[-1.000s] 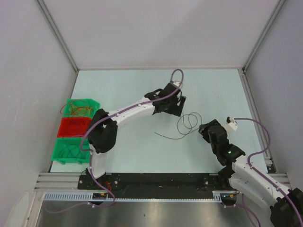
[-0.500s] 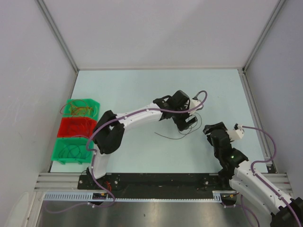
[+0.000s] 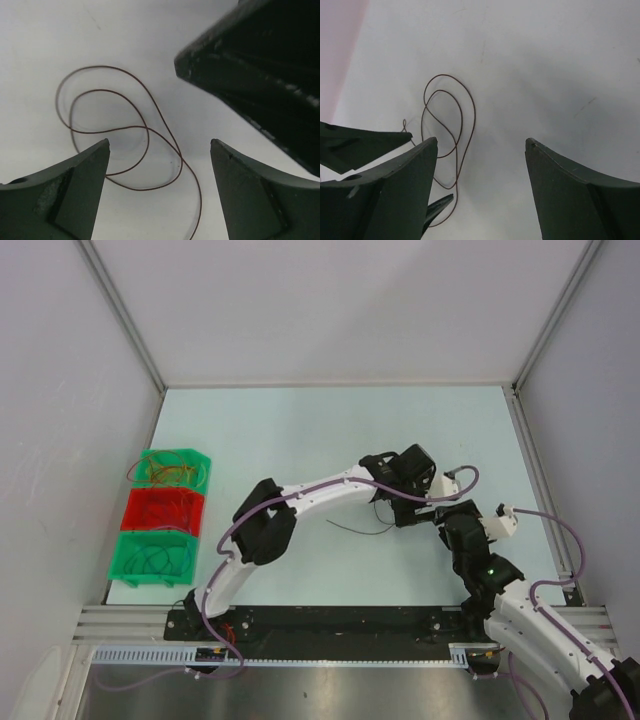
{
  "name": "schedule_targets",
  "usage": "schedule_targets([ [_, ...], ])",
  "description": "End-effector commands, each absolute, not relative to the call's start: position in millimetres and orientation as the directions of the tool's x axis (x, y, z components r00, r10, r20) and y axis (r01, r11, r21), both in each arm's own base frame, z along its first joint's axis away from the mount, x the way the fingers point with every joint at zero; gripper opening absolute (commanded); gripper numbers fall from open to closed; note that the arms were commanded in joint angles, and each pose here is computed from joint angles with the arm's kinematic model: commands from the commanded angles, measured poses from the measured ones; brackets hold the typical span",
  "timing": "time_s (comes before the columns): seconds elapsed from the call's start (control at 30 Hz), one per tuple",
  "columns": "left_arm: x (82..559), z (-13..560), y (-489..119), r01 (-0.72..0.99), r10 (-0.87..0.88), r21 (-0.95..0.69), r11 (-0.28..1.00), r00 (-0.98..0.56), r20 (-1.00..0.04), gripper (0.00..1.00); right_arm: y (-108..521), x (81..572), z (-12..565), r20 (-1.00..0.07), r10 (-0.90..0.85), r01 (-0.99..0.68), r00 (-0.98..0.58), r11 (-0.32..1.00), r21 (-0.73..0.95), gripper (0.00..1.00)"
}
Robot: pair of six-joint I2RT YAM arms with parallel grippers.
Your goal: Untangle the cables
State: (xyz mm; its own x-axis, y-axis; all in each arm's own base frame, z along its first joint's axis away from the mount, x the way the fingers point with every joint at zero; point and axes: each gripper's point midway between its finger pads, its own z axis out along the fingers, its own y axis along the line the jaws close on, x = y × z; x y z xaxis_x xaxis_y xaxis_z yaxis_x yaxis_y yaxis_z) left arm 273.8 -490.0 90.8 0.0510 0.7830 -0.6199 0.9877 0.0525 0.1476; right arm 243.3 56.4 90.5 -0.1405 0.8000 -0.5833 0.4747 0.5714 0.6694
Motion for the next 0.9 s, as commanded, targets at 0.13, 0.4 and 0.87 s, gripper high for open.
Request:
schedule_targets([
  [0.13,280.3,58.0,-479.4,0.984,0.846,0.177,0.034,0.066,-0.529,0.86,49.8,247.1,95.4,-0.578,0.812,0.478,-0.087,0.543,0.691,0.76],
  [0.4,283.5,44.3,-482.3,0.983,0.850,0.183,0.031,0.070,-0.522,0.84,51.4,248.7,95.8,-0.579,0.810,0.466,-0.096,0.550,0.693,0.77],
  [0.87,285.9,13.2,-477.2,0.986,0.883,0.159,0.055,0.026,-0.468,0.68,54.4,251.4,97.5,-0.583,0.805,0.445,-0.110,0.564,0.695,0.76],
])
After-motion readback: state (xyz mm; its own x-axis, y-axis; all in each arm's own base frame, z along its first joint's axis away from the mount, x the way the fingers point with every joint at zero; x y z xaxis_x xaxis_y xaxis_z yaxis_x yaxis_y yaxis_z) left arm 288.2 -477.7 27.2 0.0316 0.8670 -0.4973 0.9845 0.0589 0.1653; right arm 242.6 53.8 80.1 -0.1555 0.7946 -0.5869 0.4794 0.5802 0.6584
